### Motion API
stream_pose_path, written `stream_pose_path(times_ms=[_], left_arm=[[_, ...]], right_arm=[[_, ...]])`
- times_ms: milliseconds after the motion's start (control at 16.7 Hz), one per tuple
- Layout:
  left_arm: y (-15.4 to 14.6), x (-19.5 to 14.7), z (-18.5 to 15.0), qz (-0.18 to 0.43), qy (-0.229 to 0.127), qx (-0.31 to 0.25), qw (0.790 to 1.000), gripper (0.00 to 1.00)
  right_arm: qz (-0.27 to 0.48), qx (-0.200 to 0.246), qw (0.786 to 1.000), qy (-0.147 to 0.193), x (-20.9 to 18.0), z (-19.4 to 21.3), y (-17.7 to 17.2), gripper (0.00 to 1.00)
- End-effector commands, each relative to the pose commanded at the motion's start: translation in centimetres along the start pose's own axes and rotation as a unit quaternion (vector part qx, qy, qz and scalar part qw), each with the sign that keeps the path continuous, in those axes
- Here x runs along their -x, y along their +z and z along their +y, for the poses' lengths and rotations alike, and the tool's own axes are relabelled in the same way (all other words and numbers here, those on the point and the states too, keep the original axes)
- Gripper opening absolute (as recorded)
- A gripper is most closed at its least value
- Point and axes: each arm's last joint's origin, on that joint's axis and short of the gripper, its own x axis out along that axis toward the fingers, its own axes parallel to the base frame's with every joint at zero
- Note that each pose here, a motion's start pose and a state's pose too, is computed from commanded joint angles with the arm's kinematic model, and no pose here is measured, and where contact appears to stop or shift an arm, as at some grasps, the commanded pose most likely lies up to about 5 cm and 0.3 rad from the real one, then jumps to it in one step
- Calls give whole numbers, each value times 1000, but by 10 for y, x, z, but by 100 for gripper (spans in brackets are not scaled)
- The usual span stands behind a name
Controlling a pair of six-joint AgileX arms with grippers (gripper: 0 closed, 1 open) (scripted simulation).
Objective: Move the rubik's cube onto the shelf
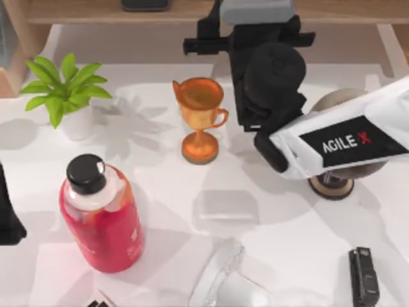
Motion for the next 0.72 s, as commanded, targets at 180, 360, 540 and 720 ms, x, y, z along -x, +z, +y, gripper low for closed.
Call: stream_pose_path(times_ms=[180,360,540,720], left_arm=[[0,0,0,0,0,0,1000,100],[0,0,0,0,0,0,1000,100],[0,0,0,0,0,0,1000,100],[0,0,0,0,0,0,1000,100]], right_arm=[[1,8,999,-33,14,2,-7,0],[3,13,999,-46,22,3,-8,0],[3,13,999,-46,22,3,-8,0],[2,12,999,-48,19,1,-8,0]])
